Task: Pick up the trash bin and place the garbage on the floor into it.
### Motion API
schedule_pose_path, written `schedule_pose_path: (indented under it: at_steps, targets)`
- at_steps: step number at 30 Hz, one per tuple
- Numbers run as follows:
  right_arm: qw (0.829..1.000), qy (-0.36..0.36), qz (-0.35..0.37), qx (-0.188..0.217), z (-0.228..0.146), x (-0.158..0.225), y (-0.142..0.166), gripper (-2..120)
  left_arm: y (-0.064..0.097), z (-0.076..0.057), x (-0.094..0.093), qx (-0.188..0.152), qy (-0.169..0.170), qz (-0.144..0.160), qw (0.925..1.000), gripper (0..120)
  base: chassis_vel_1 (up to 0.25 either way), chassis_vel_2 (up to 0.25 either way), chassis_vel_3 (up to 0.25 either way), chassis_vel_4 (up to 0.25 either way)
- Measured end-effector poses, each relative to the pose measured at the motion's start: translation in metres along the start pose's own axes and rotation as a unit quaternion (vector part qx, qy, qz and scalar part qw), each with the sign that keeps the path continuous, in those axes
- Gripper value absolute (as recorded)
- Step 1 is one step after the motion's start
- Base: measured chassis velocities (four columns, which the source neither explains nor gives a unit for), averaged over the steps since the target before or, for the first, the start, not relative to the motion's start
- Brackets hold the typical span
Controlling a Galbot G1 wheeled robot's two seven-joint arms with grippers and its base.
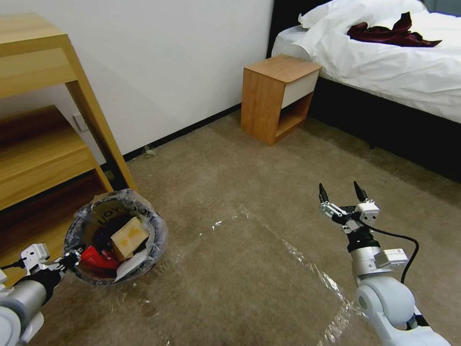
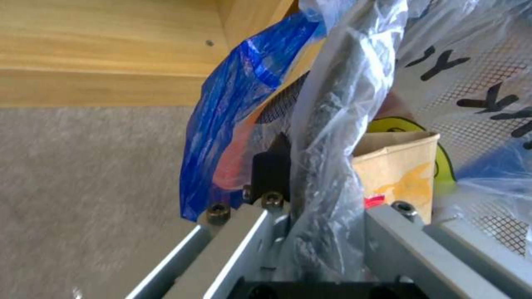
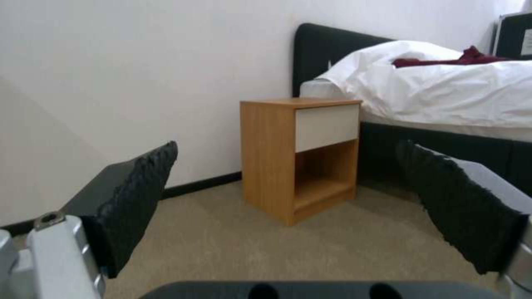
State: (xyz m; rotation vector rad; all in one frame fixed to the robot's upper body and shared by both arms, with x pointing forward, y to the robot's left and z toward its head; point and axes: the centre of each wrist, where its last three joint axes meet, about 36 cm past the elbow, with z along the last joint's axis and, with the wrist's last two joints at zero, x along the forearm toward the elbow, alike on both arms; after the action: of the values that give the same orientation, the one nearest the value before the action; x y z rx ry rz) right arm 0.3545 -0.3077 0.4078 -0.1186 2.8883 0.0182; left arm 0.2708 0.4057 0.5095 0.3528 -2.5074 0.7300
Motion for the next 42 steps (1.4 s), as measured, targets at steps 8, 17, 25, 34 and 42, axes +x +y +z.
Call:
schedule_pose_path:
  at_steps: [8,17,25,34,42]
  targets:
    - [1.000,0.003,0.001,-0.002,0.004,-0.001,0.001,100,0.002,0.001,-0.003,0.002,0.002,-0.003,1.0000,0,-0.136,0.160,0.150,-0.153]
    - [1.000,0.001,0.000,0.001,0.007,-0.003,0.000,100,0.003,0.002,-0.004,0.004,0.003,-0.004,1.0000,0,-0.160,0.138,0.147,-0.149]
    - [1.000,-0.005,-0.007,-0.004,0.009,-0.002,0.002,100,0.003,0.004,-0.004,0.005,0.005,-0.005,1.0000,0,-0.097,0.106,0.105,-0.111]
    - [1.000,-0.015,-0.018,-0.011,0.009,-0.001,0.003,100,0.001,0.006,-0.001,0.003,0.005,-0.004,1.0000,0,-0.008,0.008,0.013,-0.012]
    - [1.000,-0.016,-0.020,-0.012,0.009,0.000,0.003,100,-0.002,0.009,0.006,-0.002,0.006,-0.004,1.0000,0,0.000,0.000,0.000,0.000]
